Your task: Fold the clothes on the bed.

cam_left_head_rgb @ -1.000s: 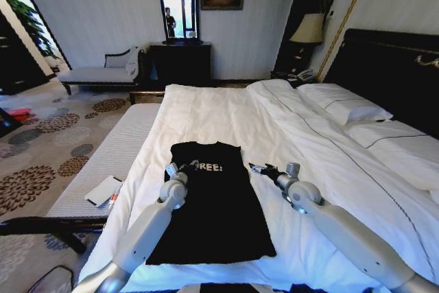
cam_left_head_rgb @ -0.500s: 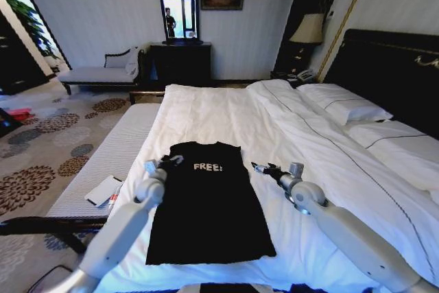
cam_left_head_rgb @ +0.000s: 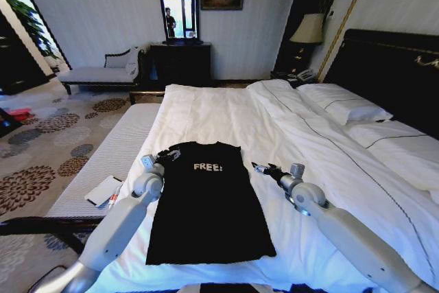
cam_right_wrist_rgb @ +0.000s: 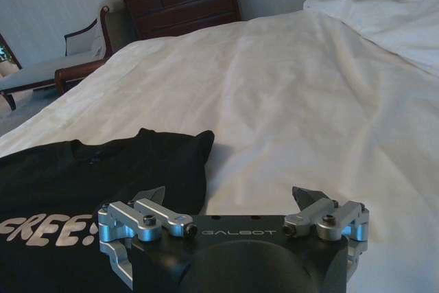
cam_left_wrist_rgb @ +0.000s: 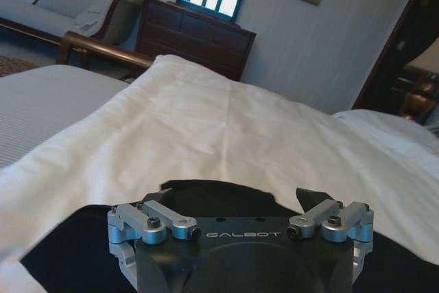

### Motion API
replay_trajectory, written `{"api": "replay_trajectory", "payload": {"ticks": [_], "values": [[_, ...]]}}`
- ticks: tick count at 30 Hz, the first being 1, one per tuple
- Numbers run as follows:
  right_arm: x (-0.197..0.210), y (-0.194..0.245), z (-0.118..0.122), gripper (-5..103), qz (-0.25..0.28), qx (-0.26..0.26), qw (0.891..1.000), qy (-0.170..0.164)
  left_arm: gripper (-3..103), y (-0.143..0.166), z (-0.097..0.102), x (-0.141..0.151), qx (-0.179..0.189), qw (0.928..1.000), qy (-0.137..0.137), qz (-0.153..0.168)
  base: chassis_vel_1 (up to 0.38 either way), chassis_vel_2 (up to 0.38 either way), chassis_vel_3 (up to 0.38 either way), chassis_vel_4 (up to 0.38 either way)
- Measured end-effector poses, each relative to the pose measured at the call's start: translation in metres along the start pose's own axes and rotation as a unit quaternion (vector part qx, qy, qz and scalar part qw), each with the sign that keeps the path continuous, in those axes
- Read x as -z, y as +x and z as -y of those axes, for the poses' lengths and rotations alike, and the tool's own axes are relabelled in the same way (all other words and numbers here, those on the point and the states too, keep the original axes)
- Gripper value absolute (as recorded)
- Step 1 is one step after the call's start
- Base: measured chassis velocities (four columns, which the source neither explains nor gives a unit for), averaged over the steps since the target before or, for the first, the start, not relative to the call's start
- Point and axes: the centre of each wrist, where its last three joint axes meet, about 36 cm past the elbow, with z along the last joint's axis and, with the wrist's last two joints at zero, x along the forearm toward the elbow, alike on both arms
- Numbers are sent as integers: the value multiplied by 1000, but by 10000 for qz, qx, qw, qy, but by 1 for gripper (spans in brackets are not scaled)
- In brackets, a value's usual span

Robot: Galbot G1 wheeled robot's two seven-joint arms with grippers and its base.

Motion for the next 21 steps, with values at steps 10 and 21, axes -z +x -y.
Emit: {"api": "replay_trajectory", "payload": {"ticks": [10,21], "values": [[-3,-3,-3,100,-12,50,10000,-23,100,19,8,-33,-117,9985,-479,-258,0,0,0,0],[-4,0,5,100,-13,-29,10000,-17,99,54,30,14,-542,9966,-594,185,0,0,0,0]]}}
